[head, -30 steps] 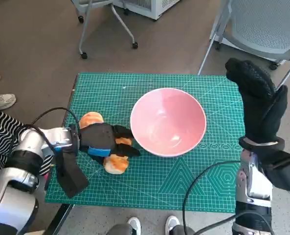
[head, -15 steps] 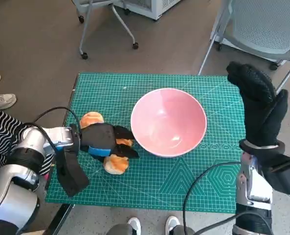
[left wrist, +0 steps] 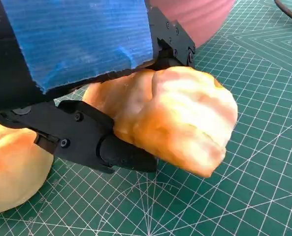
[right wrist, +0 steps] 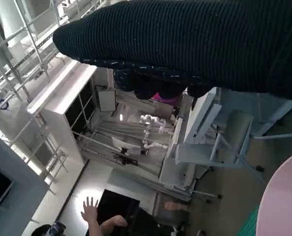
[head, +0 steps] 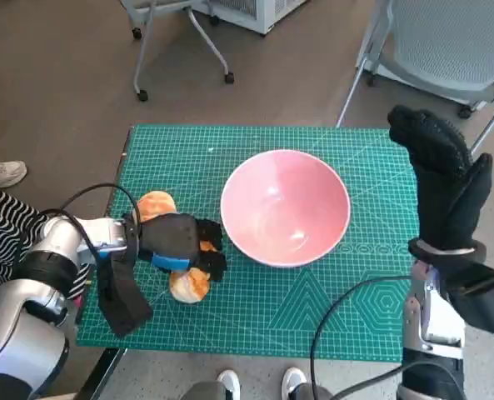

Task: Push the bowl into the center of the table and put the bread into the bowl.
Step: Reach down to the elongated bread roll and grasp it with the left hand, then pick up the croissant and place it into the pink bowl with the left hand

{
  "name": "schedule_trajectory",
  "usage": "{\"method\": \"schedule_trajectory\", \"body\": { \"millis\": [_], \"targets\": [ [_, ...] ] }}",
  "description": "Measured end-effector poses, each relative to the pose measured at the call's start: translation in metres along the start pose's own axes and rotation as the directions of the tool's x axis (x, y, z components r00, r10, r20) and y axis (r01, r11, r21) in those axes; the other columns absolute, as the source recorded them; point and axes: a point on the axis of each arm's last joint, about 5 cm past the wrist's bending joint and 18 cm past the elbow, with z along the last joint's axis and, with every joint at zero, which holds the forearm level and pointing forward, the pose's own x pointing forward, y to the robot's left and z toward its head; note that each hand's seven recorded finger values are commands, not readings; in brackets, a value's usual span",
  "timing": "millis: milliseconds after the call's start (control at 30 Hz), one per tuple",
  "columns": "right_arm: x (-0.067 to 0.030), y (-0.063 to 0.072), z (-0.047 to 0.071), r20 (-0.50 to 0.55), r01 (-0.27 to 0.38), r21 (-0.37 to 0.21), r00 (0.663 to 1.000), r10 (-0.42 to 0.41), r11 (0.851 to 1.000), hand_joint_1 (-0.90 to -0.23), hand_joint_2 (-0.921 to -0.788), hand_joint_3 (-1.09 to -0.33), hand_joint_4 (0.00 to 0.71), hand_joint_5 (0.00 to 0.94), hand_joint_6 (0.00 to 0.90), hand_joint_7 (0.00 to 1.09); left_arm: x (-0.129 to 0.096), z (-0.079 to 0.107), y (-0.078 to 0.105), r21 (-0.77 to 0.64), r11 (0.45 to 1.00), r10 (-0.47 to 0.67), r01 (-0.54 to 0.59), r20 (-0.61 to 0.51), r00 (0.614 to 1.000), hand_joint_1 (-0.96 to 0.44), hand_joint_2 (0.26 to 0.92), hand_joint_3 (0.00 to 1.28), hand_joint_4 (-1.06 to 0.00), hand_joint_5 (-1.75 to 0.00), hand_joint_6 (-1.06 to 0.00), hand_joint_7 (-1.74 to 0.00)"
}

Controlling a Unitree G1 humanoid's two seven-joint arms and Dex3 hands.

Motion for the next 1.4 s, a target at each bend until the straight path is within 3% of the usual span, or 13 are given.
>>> {"method": "schedule_trajectory", "body": {
  "millis": [567, 1033, 1167, 1400],
  "targets": [
    [-0.0014, 0.001, -0.002, -0.011, -0.001, 0.008, 1.000, 0.001, 1.000, -0.708, -0.921, -0.731, 0.200, 0.001, 0.121, 0.52, -0.042, 0.001, 0.017, -0.030, 0.999, -0.039, 0.039, -0.006, 0.999, 0.00, 0.920, 0.06, -0.71, -1.08, -0.64, -1.22],
    [-0.0013, 0.001, -0.002, -0.010, -0.001, 0.011, 1.000, 0.001, 1.000, -0.702, -0.921, -0.733, 0.200, 0.000, 0.118, 0.52, -0.057, 0.010, 0.070, -0.067, 0.986, 0.151, -0.150, 0.016, 0.988, 0.00, 0.920, 0.04, -0.66, -1.13, -0.72, -1.13],
    [-0.0018, 0.000, -0.002, -0.014, 0.000, 0.009, 1.000, 0.000, 1.000, -0.703, -0.921, -0.732, 0.200, 0.001, 0.117, 0.52, -0.063, 0.015, 0.096, -0.059, 0.955, 0.293, -0.291, 0.027, 0.956, 0.00, 0.920, 0.04, -0.65, -1.11, -0.73, -1.15],
    [-0.0027, 0.000, -0.004, -0.024, -0.002, 0.010, 1.000, 0.002, 1.000, -0.704, -0.921, -0.732, 0.199, 0.000, 0.117, 0.53, -0.056, 0.021, 0.136, -0.002, 0.854, 0.518, -0.520, 0.104, 0.849, 0.00, 0.920, 0.04, -0.68, -1.08, -0.71, -1.16]
  ]
}}
